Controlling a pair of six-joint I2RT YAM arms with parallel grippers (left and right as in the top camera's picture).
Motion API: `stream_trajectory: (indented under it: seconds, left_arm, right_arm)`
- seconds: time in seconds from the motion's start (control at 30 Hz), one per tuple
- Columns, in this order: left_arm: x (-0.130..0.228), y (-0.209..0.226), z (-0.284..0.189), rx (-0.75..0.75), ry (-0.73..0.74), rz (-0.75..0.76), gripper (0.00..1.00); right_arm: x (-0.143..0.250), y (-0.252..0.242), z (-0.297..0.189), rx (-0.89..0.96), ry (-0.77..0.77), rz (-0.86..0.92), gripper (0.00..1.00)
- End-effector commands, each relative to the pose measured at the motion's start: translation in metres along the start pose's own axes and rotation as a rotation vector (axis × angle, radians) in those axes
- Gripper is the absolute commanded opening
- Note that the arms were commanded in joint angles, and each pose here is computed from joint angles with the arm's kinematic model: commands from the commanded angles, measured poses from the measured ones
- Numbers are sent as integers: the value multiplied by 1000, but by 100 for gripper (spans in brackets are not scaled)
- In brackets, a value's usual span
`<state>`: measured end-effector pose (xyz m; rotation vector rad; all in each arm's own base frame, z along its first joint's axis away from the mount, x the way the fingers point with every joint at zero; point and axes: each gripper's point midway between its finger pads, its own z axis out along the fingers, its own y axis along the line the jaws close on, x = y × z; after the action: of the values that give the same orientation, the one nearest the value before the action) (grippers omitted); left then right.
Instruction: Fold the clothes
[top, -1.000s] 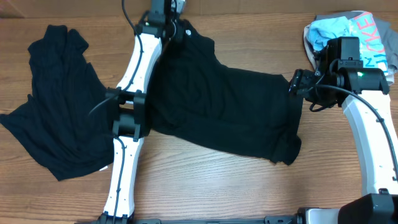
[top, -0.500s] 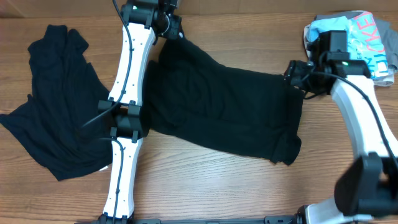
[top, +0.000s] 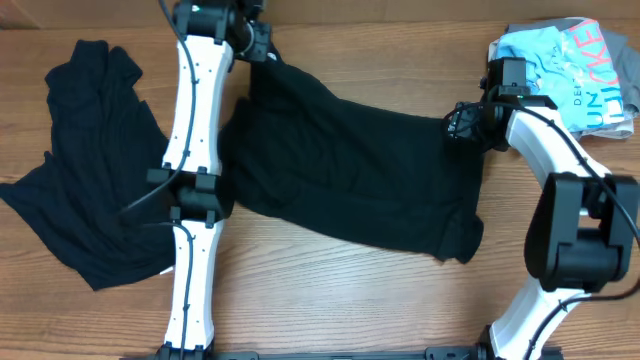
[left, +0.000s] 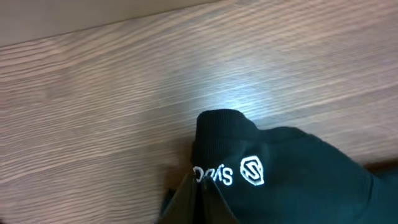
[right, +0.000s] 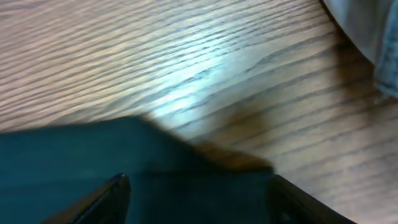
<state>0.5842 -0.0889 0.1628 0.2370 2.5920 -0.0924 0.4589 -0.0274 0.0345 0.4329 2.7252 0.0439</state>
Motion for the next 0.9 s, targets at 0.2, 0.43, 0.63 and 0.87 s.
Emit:
stream_trajectory:
  seconds: [0.2,0.43,0.63,0.87]
  left_arm:
    - [-16,13,-29,-33,-73,-24,4]
    - [-16,9,-29,-30,-72,-18,4]
    - [-16,8,-29,-29,-72,-17,4]
    - [-13,8,-29,-29,-59,-17,4]
  right_arm:
    - [-13,7,28,-46,-37,36,72]
    - [-16,18,33,-91,-51,27,69]
    - [2,24,48,-100,11,11,69]
    - [19,46,55,-108,54,-38,52]
